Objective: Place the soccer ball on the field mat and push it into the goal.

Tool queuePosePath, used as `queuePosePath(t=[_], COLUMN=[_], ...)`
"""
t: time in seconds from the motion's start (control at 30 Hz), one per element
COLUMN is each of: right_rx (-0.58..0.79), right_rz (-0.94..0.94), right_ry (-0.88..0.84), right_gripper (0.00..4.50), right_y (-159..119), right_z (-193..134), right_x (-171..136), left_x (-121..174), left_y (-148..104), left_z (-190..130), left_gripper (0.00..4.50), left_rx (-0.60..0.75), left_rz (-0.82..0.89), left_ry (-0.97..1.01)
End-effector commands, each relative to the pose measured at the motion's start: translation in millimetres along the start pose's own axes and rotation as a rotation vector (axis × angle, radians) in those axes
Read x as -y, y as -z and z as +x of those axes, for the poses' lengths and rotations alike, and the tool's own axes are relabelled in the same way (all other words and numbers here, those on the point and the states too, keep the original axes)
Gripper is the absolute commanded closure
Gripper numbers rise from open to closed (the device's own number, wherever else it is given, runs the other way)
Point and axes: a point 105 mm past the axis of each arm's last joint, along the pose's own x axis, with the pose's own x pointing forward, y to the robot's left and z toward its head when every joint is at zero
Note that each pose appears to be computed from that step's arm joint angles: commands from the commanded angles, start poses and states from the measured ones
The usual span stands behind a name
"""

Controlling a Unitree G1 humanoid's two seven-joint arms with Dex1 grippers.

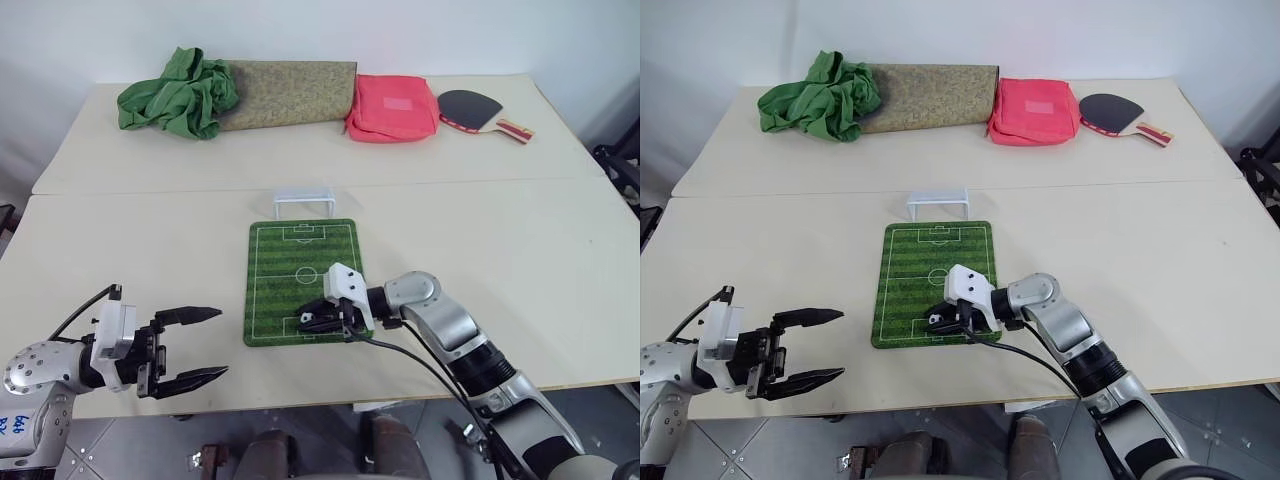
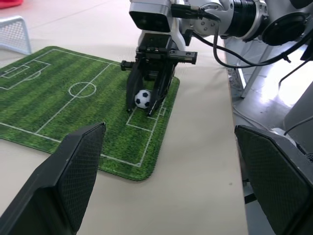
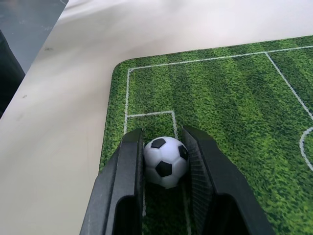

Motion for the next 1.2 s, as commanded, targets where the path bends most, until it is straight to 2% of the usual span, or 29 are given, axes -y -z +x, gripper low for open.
queuePosePath(t=[0.03, 0.13, 0.43, 0.57, 0.87, 0.93, 0.97, 1.13, 1.2], right_rx=[0.013, 0.031, 0.046, 0.096, 0.227, 0.252, 0.271, 0.231, 0.208], right_rz=[0.001, -0.038, -0.051, -0.068, -0.191, -0.199, -0.192, -0.140, -0.101], right_ry=[-0.011, 0.000, -0.007, -0.044, 0.146, 0.118, 0.065, -0.063, -0.083], right_gripper=[2.66, 1.67, 1.67, 1.67, 1.67, 1.67, 1.67, 1.67, 1.30], right_y=[0, -3, -6, -17, -54, -58, -59, -40, -27], right_z=[4, 5, 4, -3, -47, -60, -68, -82, -84], right_x=[-2, 0, 1, -3, 30, 22, 9, -44, -59], left_x=[1, 1, 1, 2, 0, -1, -1, -4, -4], left_y=[-8, -7, -6, -5, -2, -1, 0, 1, 2], left_z=[-4, -4, -7, -9, -8, -8, -8, -12, -12], left_gripper=[0.00, 0.00, 0.00, 0.00, 0.00, 0.00, 0.00, 0.00, 0.00], left_rx=[0.009, 0.009, 0.009, 0.011, 0.018, 0.023, 0.021, 0.005, 0.000], left_rz=[0.030, 0.030, 0.026, 0.019, 0.024, 0.033, 0.036, 0.049, 0.052], left_ry=[-0.007, -0.011, -0.020, -0.022, -0.022, -0.015, -0.005, 0.030, 0.037])
